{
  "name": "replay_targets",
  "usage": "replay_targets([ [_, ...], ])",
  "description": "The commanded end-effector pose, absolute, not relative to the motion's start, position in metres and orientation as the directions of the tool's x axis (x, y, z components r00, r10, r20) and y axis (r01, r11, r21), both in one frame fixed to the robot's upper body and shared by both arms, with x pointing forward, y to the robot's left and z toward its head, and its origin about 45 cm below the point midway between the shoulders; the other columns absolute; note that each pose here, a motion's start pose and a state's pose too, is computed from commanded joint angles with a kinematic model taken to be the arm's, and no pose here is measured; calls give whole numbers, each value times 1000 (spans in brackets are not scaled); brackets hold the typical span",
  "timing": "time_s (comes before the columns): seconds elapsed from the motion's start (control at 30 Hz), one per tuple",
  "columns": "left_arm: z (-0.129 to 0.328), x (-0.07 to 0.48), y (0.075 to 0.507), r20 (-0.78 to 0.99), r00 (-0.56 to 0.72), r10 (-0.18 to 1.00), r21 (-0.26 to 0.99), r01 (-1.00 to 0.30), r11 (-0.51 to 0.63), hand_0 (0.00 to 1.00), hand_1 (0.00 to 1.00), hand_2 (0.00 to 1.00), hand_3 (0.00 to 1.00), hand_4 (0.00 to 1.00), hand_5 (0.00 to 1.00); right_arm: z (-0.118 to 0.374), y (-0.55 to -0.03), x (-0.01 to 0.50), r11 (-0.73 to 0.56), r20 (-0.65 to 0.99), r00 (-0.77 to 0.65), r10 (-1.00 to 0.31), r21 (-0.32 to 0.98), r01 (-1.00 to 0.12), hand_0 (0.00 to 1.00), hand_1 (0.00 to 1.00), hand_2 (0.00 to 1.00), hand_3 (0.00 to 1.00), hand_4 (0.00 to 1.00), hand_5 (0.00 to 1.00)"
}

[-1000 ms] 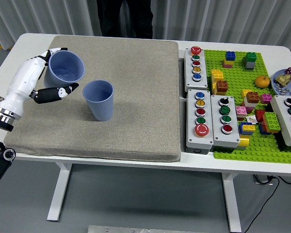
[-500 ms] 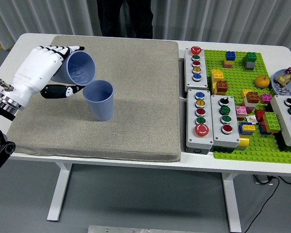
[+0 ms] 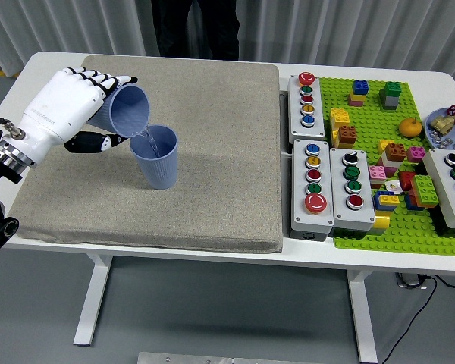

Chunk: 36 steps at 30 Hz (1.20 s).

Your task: Pick cup pour cup place

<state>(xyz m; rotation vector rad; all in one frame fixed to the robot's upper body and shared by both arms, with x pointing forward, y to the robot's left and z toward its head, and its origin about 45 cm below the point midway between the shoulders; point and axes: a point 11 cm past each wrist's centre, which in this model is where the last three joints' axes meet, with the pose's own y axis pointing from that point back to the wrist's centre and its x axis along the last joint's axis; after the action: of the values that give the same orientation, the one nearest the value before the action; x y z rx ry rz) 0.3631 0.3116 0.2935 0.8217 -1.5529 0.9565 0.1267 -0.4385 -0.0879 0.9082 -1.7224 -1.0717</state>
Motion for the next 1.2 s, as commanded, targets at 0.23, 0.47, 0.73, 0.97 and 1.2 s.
replay_targets([
  [0.23, 291, 362, 307, 983, -182, -25, -152, -882, 446, 382, 509, 684, 702, 627, 61, -88, -438, 126, 358, 300, -338, -892, 925, -125, 743, 713, 732, 647, 220, 428],
  [0.47, 290, 361, 303, 979, -203, -30, -168, -876, 452, 384, 509, 682, 700, 620, 53, -88, -439, 126, 358, 300, -337, -892, 925, -124, 742, 713, 733, 647, 219, 426],
  [0.73, 287, 365, 301, 979, -196, -46, -154, -877, 454, 382, 508, 674, 700, 619, 59, -88, -439, 126, 359, 300, -341, -891, 925, -125, 743, 713, 732, 646, 219, 425],
  [0.97, 287, 366, 304, 977, -206, -47, -165, -882, 442, 385, 508, 672, 700, 608, 48, -88, -439, 124, 359, 301, -340, -891, 925, -122, 743, 713, 732, 646, 219, 421],
  [1.2, 287, 366, 307, 975, -217, -48, -176, -886, 429, 389, 509, 673, 699, 597, 40, -89, -439, 122, 359, 303, -337, -891, 926, -117, 742, 713, 733, 645, 219, 418],
])
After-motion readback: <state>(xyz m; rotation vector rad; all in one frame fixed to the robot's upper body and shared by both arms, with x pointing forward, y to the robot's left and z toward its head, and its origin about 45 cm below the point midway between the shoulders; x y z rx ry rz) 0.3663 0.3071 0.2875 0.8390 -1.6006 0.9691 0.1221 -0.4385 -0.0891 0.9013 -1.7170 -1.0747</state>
